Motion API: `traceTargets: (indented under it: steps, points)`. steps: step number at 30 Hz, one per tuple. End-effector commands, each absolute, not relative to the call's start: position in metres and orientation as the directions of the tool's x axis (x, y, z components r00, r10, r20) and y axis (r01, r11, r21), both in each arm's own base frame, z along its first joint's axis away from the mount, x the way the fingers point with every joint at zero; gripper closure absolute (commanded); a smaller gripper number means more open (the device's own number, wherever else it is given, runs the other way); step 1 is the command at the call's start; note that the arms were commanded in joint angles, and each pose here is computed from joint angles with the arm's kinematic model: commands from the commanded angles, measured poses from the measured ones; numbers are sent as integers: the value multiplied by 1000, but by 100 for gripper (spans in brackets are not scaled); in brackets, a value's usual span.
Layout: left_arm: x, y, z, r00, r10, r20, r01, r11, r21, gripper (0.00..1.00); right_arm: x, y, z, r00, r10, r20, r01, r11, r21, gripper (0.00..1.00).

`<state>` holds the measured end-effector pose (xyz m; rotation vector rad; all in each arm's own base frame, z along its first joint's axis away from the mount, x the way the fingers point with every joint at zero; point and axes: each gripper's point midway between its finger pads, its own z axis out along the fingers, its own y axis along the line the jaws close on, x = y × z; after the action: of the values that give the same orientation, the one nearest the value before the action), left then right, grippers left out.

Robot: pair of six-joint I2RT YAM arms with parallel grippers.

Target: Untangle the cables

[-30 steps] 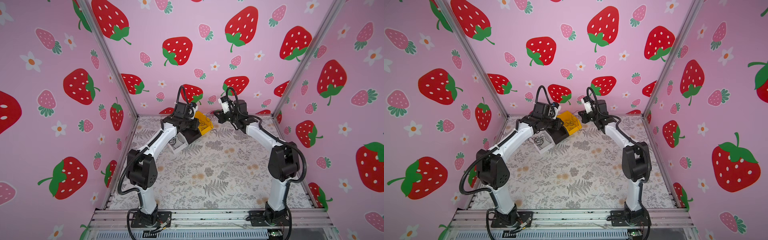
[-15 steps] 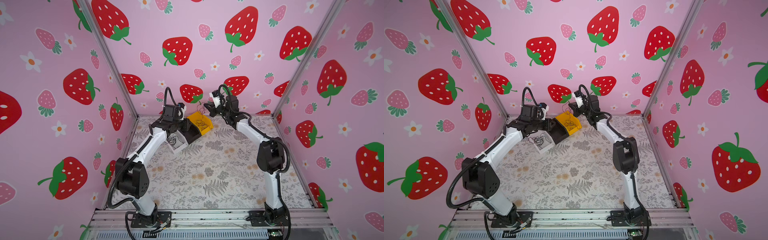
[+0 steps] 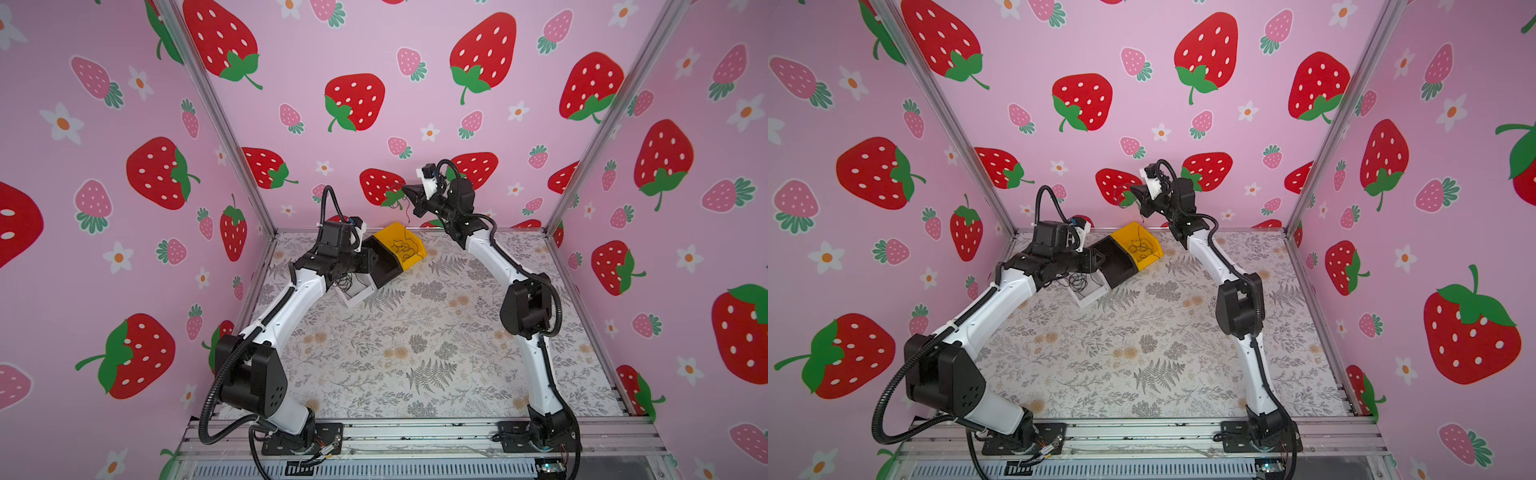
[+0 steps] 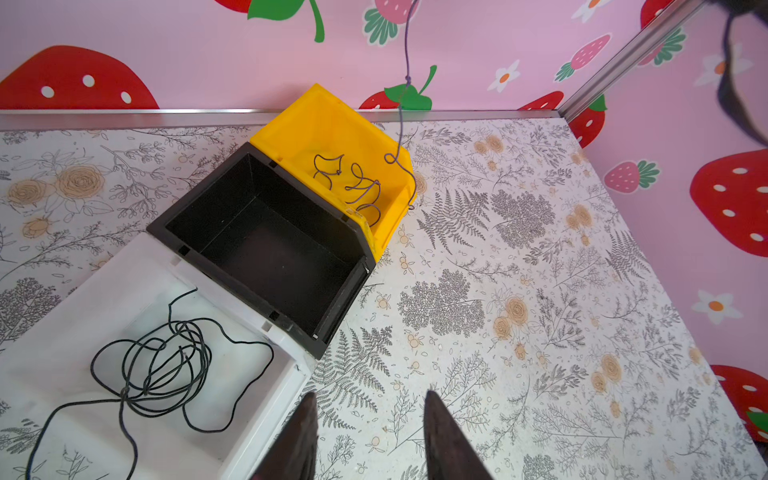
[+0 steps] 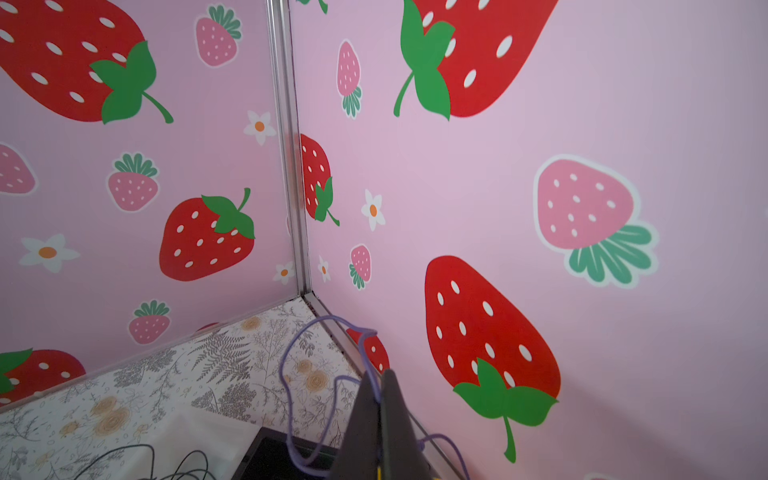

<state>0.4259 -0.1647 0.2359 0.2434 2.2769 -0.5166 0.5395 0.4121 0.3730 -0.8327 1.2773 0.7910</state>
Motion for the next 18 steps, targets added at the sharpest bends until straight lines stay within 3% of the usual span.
traceTargets:
  steps: [1,18]
  points:
    - [425,-162,241,-672,1,-741,322,901,-291,57,521,415,415,232,88,-969,-871,462,-167,100]
    - [418,-160,237,-679,-21,-734,310,898,-312,57,474,412,488,381,105,-919,-833,471,-292,100]
